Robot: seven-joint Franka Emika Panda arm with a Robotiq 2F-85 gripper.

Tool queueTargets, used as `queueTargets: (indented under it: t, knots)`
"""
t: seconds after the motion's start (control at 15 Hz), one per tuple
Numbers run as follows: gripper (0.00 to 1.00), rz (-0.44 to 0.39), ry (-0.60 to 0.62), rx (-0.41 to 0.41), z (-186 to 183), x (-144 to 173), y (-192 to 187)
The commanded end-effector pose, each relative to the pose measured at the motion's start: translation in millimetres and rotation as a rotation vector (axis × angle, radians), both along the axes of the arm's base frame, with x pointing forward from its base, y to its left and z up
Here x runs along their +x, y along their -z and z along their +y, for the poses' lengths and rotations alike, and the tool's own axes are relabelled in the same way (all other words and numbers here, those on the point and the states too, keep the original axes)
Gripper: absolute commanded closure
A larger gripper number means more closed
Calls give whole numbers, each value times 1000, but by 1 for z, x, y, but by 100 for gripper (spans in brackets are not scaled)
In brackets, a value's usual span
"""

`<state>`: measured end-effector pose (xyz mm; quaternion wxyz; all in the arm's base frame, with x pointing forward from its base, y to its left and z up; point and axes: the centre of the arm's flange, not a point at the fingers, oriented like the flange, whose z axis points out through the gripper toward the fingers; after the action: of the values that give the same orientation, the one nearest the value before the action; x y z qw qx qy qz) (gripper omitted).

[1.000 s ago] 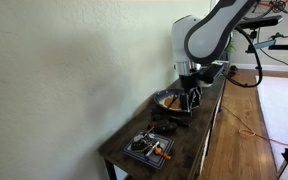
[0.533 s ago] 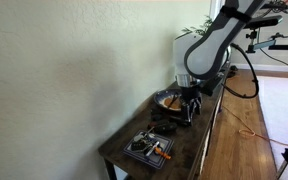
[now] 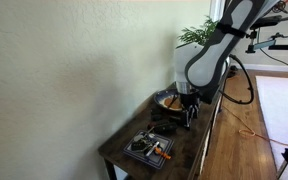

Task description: Place one black flashlight on the tray on the right

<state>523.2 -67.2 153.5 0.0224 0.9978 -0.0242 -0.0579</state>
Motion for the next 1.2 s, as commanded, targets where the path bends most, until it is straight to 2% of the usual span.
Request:
queueTargets:
  t: [0.0, 0.67, 1.13]
  knots:
    - [0, -27, -28, -13, -15, 6, 5]
    - [0, -43, -41, 2, -35, 36, 11]
    - [0, -55, -54, 14, -36, 50, 14]
